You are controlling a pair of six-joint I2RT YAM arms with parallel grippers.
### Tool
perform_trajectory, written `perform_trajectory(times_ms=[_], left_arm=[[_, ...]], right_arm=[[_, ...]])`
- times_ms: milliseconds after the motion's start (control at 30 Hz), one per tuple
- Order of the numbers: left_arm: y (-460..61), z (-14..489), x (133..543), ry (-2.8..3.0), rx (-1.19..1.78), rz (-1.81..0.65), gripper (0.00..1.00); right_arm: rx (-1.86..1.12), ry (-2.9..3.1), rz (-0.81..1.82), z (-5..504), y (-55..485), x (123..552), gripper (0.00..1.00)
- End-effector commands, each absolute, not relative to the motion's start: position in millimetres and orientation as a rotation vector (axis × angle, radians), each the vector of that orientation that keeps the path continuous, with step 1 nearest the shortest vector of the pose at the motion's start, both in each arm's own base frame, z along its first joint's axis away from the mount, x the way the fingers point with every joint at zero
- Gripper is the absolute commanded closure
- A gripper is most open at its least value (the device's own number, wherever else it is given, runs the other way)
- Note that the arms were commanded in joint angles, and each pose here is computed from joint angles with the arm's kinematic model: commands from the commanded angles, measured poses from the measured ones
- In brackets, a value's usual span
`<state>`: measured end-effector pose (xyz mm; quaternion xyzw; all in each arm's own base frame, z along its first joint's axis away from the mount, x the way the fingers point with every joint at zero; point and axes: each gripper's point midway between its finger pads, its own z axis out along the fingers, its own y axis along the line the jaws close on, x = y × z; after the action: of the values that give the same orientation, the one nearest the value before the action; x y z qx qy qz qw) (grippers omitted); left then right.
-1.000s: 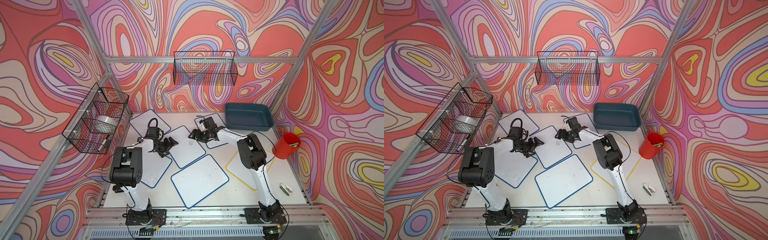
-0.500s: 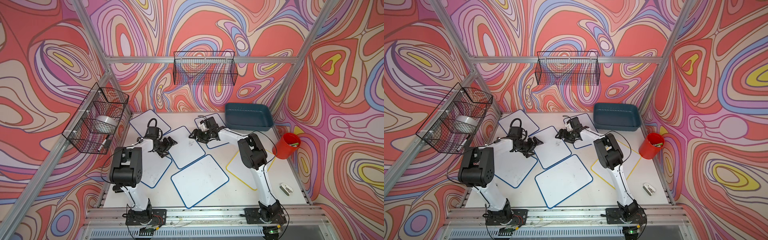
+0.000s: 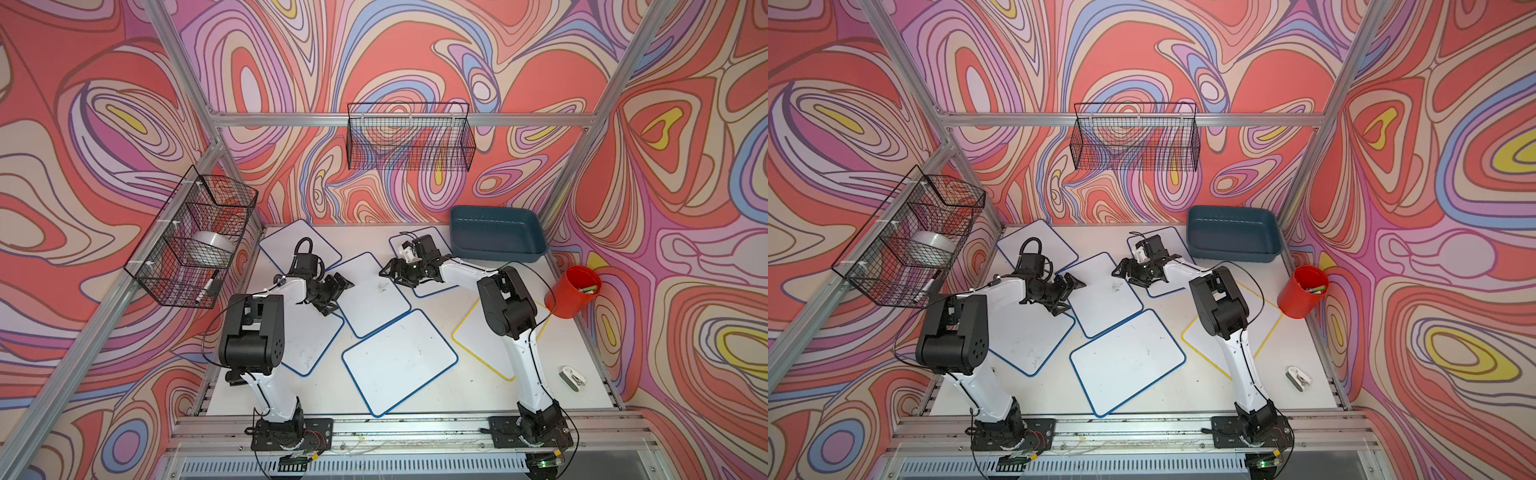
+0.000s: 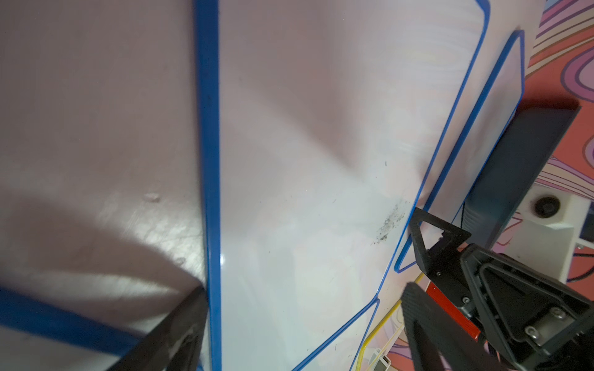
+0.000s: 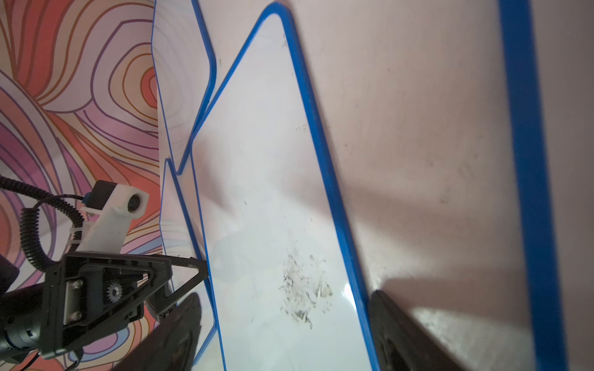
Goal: Put the whiteboard into the storage box
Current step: Pick up the whiteboard at the center of the board.
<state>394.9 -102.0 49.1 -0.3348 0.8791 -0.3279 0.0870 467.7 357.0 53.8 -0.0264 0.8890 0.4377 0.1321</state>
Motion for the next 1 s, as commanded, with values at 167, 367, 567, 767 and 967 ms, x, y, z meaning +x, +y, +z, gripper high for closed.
perform_trajectory(times_ms=[167, 367, 567, 767, 967], left_arm=[[-149, 136, 423, 2.427, -0.691, -1.333, 0.12], [-155, 144, 422, 2.412, -0.636, -1.373, 0.12], [-156, 145, 419, 2.409, -0.628, -1.383, 0.12], [-160, 144, 416, 2.402, -0.625, -1.414, 0.13], [-164, 146, 413, 2.384, -0.600, -1.445, 0.15]], right_arm=[[-0.153, 2.766, 1.499, 34, 391, 396, 0.17], [-0.146, 2.765, 1.515, 33, 391, 395, 0.17], [-0.138, 2.769, 1.520, 29, 388, 395, 0.17], [-0.091, 2.766, 1.564, 21, 381, 397, 0.17], [-0.132, 2.785, 1.569, 18, 381, 392, 0.17]])
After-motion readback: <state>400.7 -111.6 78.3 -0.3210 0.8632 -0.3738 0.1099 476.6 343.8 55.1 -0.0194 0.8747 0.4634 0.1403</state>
